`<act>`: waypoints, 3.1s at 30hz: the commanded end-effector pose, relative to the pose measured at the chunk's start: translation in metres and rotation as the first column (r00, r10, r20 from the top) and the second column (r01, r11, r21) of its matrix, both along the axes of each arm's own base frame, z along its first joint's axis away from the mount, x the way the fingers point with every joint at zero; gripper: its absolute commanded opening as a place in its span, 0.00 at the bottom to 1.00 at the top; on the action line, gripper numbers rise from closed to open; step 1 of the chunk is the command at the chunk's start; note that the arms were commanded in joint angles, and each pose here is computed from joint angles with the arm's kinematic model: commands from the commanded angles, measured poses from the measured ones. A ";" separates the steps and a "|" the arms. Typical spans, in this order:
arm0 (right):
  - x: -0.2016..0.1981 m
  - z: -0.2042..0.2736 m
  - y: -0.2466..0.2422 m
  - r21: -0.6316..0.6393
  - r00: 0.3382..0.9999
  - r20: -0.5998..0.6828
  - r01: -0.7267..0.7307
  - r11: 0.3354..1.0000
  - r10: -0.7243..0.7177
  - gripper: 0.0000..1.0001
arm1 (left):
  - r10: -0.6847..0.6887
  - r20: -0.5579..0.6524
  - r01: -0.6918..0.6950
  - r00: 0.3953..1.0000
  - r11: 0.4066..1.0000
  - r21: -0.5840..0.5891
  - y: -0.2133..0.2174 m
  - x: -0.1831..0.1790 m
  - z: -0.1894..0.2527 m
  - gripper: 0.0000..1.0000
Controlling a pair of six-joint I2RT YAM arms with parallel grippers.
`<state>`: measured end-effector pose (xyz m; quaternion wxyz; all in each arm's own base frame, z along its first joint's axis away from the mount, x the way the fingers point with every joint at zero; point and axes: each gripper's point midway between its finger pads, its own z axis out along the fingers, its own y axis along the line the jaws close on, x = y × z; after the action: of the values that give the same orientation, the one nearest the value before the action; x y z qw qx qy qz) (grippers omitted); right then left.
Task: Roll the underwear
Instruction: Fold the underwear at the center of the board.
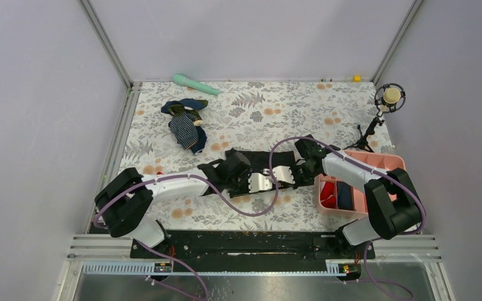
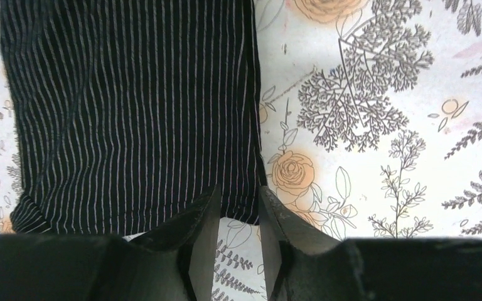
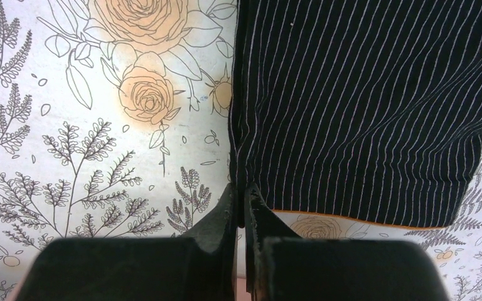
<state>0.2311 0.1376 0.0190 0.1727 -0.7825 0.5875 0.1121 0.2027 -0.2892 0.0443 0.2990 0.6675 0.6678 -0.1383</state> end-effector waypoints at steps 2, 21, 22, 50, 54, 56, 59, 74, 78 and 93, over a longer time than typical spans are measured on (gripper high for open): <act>0.005 0.008 0.008 0.033 1.000 -0.010 0.014 0.999 -0.013 0.00 | -0.068 0.010 0.067 0.998 0.996 0.066 -0.002 0.001 -0.002 0.31; 0.005 0.003 0.010 0.042 0.999 -0.029 0.017 0.999 -0.016 0.00 | -0.190 -0.013 0.190 0.982 0.970 0.149 -0.005 -0.021 -0.018 0.24; 0.005 0.002 0.010 0.042 1.000 -0.026 0.018 0.999 -0.017 0.00 | -0.206 -0.024 0.208 0.978 0.965 0.159 -0.004 -0.024 -0.020 0.24; 0.005 0.020 0.014 0.084 0.997 -0.029 0.072 0.994 -0.070 0.00 | -0.159 0.028 0.149 0.987 0.964 0.222 0.019 0.006 -0.005 0.00; -0.002 0.040 0.023 0.136 0.993 -0.079 0.103 0.985 -0.093 0.00 | -0.151 0.070 0.140 0.986 0.981 0.137 0.011 0.019 0.024 0.00; -0.004 0.047 0.025 0.143 0.990 -0.097 0.120 0.982 -0.106 0.00 | -0.162 0.062 0.154 0.985 0.981 0.120 0.011 0.021 0.032 0.00; -0.007 0.052 0.024 0.133 0.987 -0.117 0.129 0.983 -0.113 0.00 | -0.229 0.028 0.225 0.973 0.968 0.111 0.011 0.015 0.036 0.00; -0.009 0.066 0.024 0.046 0.951 -0.260 0.185 0.982 -0.167 0.00 | -0.393 -0.095 0.401 0.915 0.912 0.088 0.018 0.033 0.048 0.00; 0.004 0.066 0.026 0.019 0.929 -0.307 0.220 0.975 -0.204 0.00 | -0.381 -0.096 0.389 0.920 0.917 0.088 0.019 0.062 0.053 0.00; 0.066 0.069 0.026 -0.053 0.877 -0.424 0.224 0.973 -0.226 0.00 | -0.360 -0.036 0.362 0.932 0.927 0.103 0.018 0.154 0.049 0.00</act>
<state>0.2954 0.1642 0.0822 0.0751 -0.6642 0.7045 0.2385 0.3365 -0.2582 0.0809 0.2010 0.7803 0.5709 -0.1576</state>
